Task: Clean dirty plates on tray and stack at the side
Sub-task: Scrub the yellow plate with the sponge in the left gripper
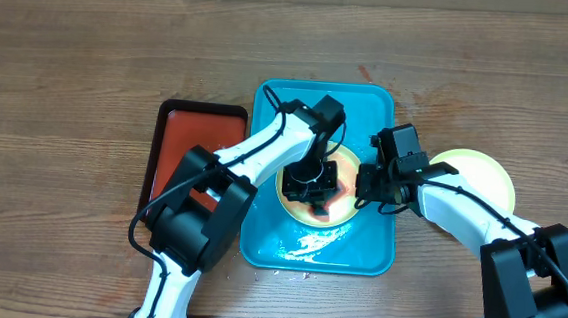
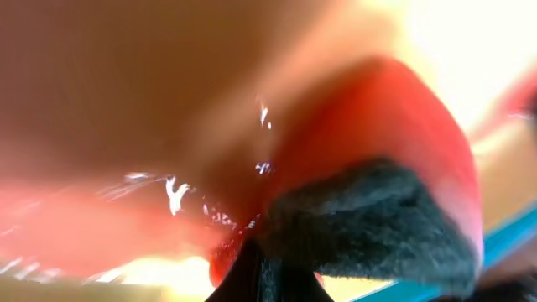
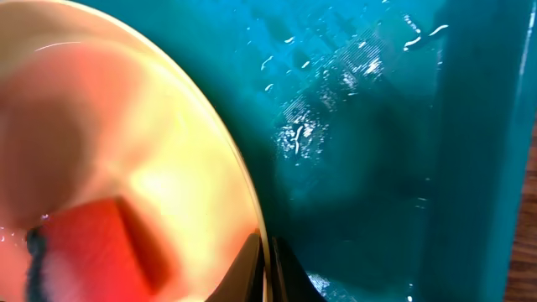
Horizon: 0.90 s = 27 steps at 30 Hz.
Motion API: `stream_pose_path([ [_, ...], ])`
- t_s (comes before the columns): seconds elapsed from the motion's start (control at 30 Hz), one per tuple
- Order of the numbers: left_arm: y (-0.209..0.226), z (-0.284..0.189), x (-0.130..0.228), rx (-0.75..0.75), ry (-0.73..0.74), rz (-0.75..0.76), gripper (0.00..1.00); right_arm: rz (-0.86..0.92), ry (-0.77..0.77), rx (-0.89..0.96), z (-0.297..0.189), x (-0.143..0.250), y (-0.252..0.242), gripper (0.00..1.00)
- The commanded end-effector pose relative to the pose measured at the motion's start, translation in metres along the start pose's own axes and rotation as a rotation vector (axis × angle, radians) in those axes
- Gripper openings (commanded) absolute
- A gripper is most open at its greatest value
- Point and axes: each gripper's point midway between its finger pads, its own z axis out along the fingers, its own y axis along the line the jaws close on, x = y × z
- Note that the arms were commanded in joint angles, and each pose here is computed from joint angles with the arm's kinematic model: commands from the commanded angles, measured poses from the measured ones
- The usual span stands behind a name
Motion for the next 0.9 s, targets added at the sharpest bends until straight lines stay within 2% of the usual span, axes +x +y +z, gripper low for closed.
stream_pose_path([
  [0.0,0.065,-0.003,-0.031,-0.325,-0.154,-0.088,0.04,0.008,0.06,0.061,0.013,0.018,-0.015,0.04],
  [0.2,0.098,-0.021,-0.047,-0.483,-0.246,-0.111,0.04,0.008,0.061,0.06,0.013,0.018,-0.015,0.04],
  [0.57,0.102,-0.042,-0.076,-0.432,-0.326,-0.165,0.04,0.007,0.061,0.061,0.013,0.018,-0.015,0.04],
  [0.67,0.088,-0.038,-0.082,-0.341,-0.319,-0.16,0.05,0.007,0.06,0.061,0.013,0.018,-0.015,0.04],
  [0.87,0.005,-0.015,-0.076,0.06,-0.217,-0.017,0.04,0.008,0.061,0.061,0.013,0.018,-0.015,0.04],
])
